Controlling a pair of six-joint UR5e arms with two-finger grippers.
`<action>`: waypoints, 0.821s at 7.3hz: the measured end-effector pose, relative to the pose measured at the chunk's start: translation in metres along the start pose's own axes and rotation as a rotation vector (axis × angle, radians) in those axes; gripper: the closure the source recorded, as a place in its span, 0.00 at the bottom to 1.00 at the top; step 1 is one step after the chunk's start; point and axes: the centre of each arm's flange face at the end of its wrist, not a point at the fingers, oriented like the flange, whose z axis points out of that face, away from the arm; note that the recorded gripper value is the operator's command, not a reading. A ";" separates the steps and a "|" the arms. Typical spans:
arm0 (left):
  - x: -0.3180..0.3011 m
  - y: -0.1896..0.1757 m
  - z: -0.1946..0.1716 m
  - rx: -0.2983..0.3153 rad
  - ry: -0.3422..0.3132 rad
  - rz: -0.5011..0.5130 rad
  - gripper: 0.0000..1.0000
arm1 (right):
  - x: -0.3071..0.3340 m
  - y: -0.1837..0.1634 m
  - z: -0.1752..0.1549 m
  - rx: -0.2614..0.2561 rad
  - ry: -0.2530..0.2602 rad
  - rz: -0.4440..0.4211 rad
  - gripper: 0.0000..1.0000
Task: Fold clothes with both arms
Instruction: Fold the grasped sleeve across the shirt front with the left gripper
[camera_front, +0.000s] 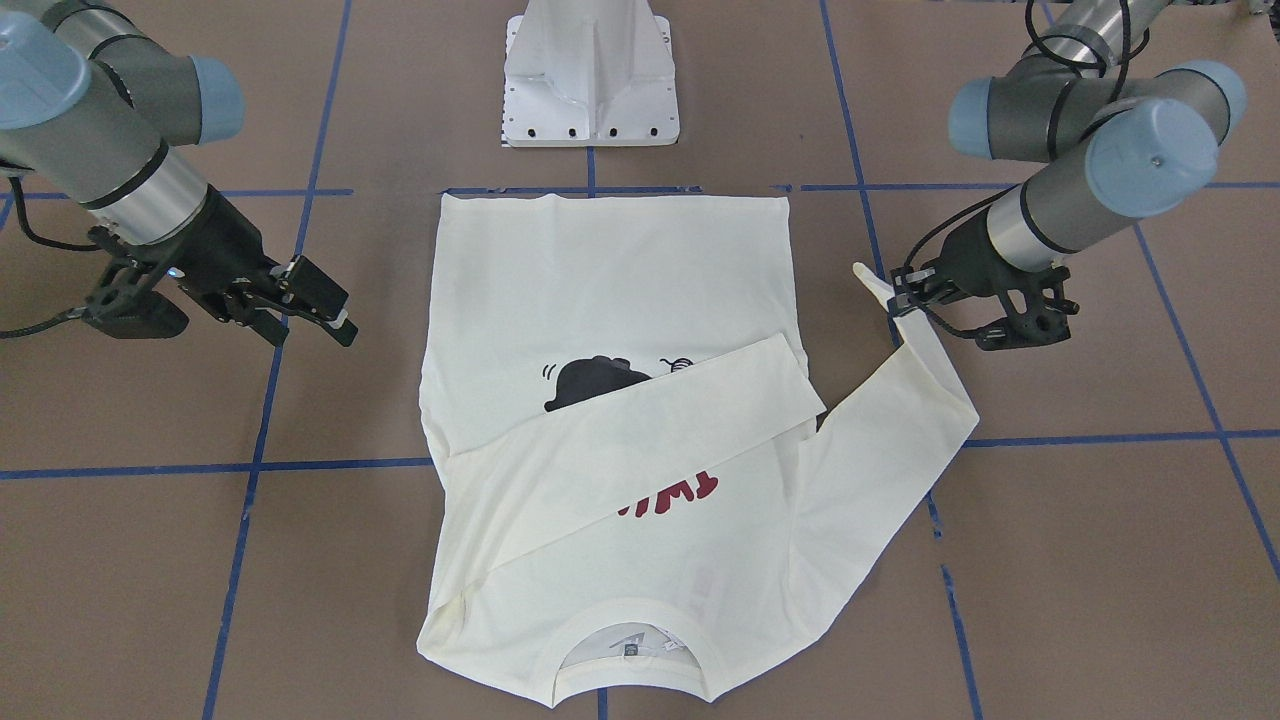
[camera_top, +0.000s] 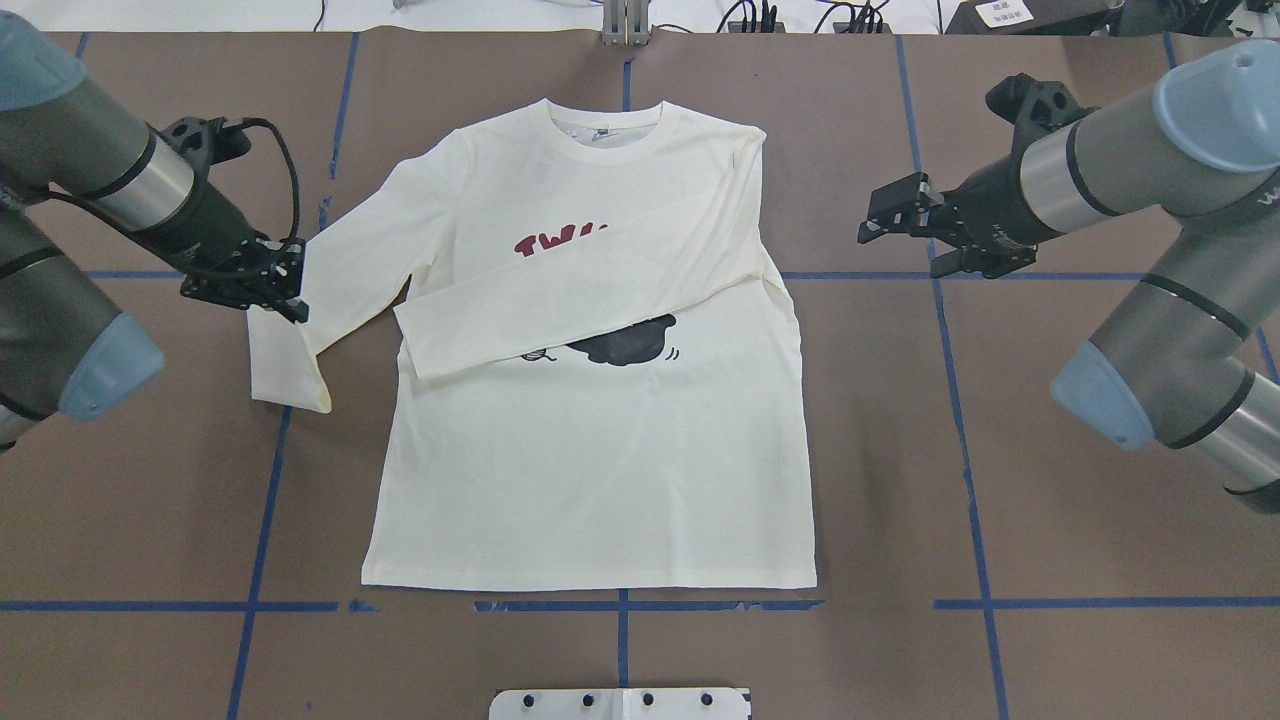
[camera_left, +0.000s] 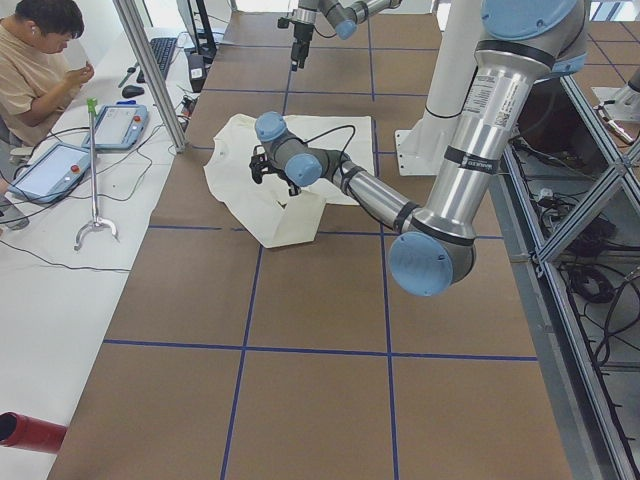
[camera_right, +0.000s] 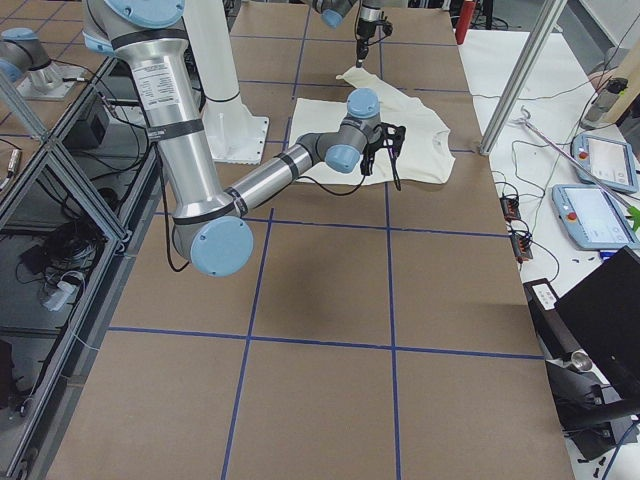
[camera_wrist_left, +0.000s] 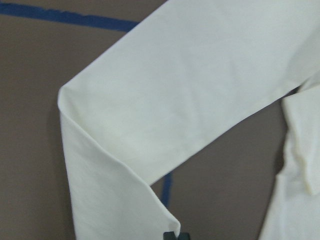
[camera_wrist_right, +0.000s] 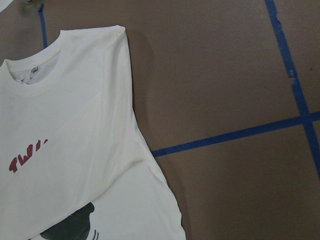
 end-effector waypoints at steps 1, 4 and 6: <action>0.068 -0.014 -0.006 0.008 0.040 -0.052 1.00 | 0.018 -0.010 -0.013 -0.008 0.004 -0.010 0.00; 0.279 -0.019 0.050 0.078 0.136 -0.165 1.00 | 0.063 -0.025 -0.049 -0.029 0.003 -0.029 0.00; 0.368 0.026 0.116 0.143 0.200 -0.157 0.15 | 0.074 -0.024 -0.059 -0.029 0.001 -0.033 0.00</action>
